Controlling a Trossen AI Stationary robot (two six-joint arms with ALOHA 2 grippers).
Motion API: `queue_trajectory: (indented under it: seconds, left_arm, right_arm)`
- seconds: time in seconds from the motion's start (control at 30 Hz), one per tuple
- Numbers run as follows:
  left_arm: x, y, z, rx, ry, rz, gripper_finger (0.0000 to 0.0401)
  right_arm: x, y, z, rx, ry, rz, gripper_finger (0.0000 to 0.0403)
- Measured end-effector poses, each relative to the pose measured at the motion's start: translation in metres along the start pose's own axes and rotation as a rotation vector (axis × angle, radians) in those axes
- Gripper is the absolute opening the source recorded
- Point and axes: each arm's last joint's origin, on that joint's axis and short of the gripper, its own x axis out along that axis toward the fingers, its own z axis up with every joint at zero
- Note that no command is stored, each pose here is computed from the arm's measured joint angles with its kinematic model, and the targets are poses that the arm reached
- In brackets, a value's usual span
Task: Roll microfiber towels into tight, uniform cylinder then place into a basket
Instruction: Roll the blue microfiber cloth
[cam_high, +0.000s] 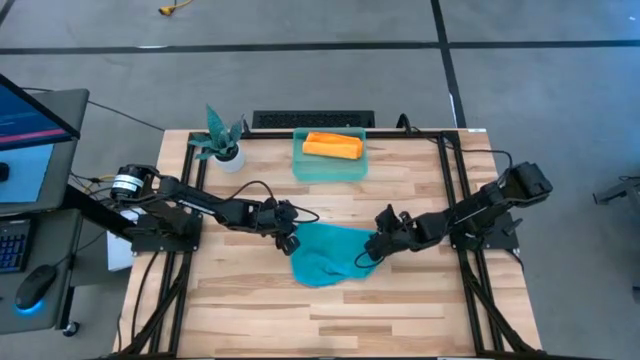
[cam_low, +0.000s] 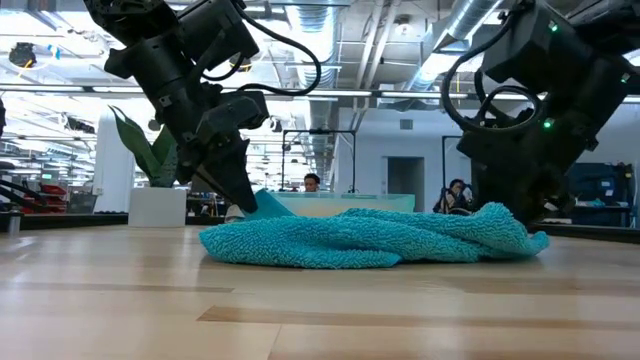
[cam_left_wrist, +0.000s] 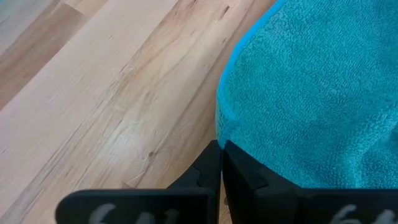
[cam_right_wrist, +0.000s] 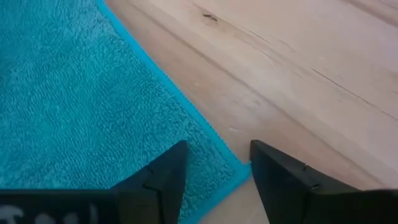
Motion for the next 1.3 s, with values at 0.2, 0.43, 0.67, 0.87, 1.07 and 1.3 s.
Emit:
queue_trajectory:
  seconds: [0.2,0.43,0.67,0.87,1.07,1.3]
  left_arm:
    - [0.000,0.000,0.000,-0.001,0.000,0.000,0.0000]
    - [0.000,0.000,0.000,-0.001,0.000,0.001,0.0000]
    - [0.000,0.000,0.000,-0.001,0.000,0.001,0.0000]
    - [0.000,0.000,0.000,-0.001,0.000,0.001,0.0000]
    - [0.000,0.000,0.000,-0.001,0.000,0.001,0.0000]
    - [0.000,0.000,0.000,-0.001,0.000,0.000,0.0000]
  right_arm:
    - [-0.004,0.003,-0.003,-0.004,0.037,0.044,0.0148]
    - [-0.004,0.002,-0.005,-0.027,0.056,0.031,0.0131]
    - [-0.002,0.000,0.002,-0.076,0.067,0.050,0.0185]
    - [-0.010,0.010,0.019,-0.179,0.122,0.139,0.0233]
    - [-0.023,0.022,0.025,-0.161,0.132,0.205,0.0239]
    - [-0.008,0.023,0.010,-0.169,0.173,0.129,0.0240]
